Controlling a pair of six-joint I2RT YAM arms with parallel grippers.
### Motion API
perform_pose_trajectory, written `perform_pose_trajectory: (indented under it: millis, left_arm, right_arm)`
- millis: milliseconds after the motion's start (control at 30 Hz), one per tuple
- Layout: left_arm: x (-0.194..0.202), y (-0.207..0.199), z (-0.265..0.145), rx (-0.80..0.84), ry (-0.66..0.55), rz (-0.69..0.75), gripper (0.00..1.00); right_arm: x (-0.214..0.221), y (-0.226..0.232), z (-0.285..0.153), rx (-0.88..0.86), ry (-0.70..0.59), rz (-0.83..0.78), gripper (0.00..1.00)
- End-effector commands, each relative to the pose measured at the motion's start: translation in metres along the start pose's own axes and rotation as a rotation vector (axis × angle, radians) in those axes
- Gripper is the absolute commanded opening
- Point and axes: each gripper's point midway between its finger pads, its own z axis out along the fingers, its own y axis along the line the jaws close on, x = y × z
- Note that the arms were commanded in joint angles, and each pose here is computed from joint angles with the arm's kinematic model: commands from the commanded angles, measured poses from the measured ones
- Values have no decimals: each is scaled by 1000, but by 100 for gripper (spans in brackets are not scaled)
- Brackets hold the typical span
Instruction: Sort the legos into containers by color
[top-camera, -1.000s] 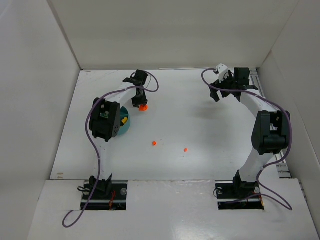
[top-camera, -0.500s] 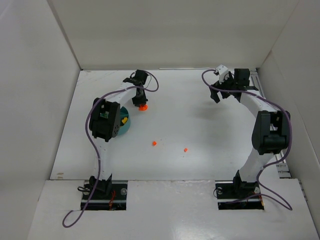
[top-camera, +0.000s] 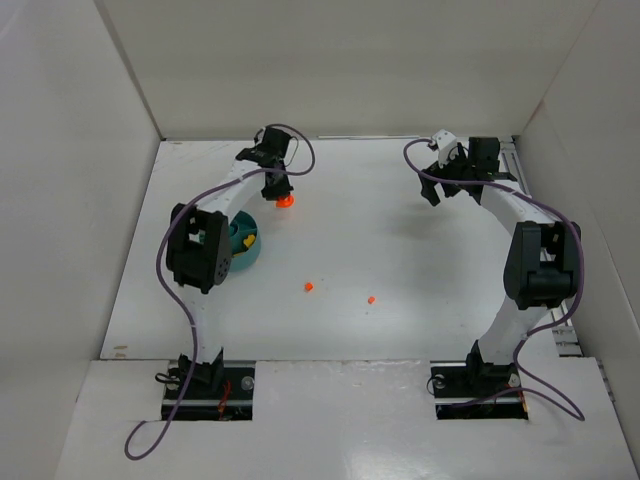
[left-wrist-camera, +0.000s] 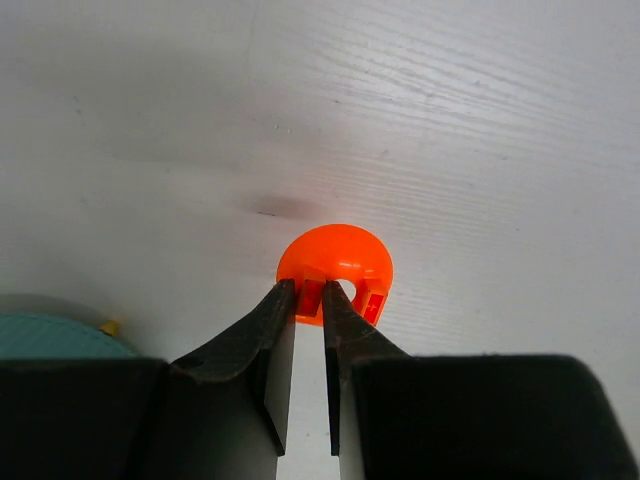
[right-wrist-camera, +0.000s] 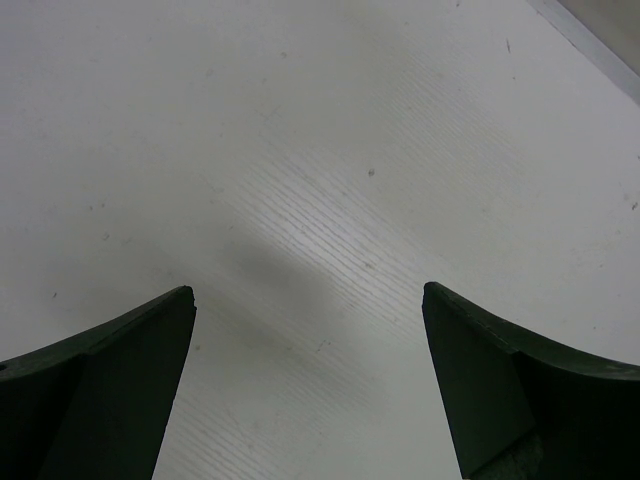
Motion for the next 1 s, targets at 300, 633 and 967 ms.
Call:
perform_pose_trajectory:
  millis: [300,633,967]
  left_arm:
    - [-21,23,-107,23,-171,-58,0]
    - [21,66,-121,-47,-103,-86,0]
    - [24,92,-112,-110,-121,-139,0]
  right_arm:
    - [-31,-1,-11,-18,-109,-35,100]
    - [-32,5,-10,-47,-125,-28,100]
    - [-32,9,-9,-65,-136,-28,100]
